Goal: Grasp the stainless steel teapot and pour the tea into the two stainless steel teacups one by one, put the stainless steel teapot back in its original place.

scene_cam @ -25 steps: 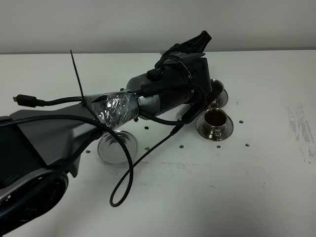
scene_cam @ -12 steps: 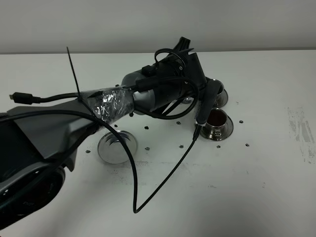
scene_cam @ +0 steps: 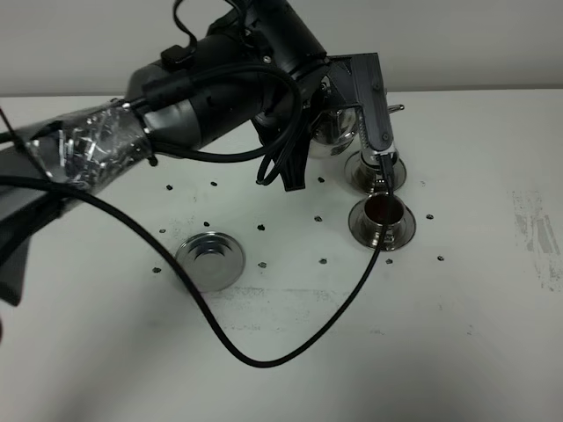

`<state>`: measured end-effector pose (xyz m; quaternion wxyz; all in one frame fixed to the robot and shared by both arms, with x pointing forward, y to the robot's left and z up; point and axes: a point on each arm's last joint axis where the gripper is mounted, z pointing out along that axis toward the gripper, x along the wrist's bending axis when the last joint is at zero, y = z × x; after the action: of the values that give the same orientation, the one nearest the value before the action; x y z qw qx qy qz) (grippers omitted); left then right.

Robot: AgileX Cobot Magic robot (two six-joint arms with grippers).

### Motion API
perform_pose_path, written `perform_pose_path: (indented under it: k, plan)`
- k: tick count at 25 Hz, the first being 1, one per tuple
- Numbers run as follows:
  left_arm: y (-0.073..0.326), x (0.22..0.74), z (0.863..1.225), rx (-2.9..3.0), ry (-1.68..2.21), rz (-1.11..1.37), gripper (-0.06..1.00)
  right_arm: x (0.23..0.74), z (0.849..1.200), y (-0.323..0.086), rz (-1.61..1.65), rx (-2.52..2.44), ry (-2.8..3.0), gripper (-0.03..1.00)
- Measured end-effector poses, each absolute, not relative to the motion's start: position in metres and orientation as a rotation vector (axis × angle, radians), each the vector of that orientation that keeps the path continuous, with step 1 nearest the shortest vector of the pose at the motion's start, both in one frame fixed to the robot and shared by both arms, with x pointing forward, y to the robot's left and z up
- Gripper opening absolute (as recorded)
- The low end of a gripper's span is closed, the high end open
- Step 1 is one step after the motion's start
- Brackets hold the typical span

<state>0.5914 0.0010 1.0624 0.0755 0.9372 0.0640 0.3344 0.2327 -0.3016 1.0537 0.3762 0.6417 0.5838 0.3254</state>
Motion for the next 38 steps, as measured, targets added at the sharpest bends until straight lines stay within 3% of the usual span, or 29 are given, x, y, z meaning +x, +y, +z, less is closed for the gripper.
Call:
perform_pose_path:
  k: [7,16,32,38]
  plan:
    - [0.02,0.55,1.06,2.755,0.354,0.715,0.2,0.233,1.054,-0.302,0.832,1.641,1.493,0.29]
    - [0.015,0.508,1.007,2.77,0.394,0.425,0.2,0.233,1.054,-0.302,0.832,1.641,1.493,0.29]
    - [0.005,0.51,0.945,2.759,0.511,0.325,0.2,0.233,1.054,-0.302,0.832,1.641,1.494,0.29]
    - [0.008,0.512,0.947,2.759,0.511,0.342,0.2,0.233,1.054,-0.302,0.832,1.641,1.494,0.29]
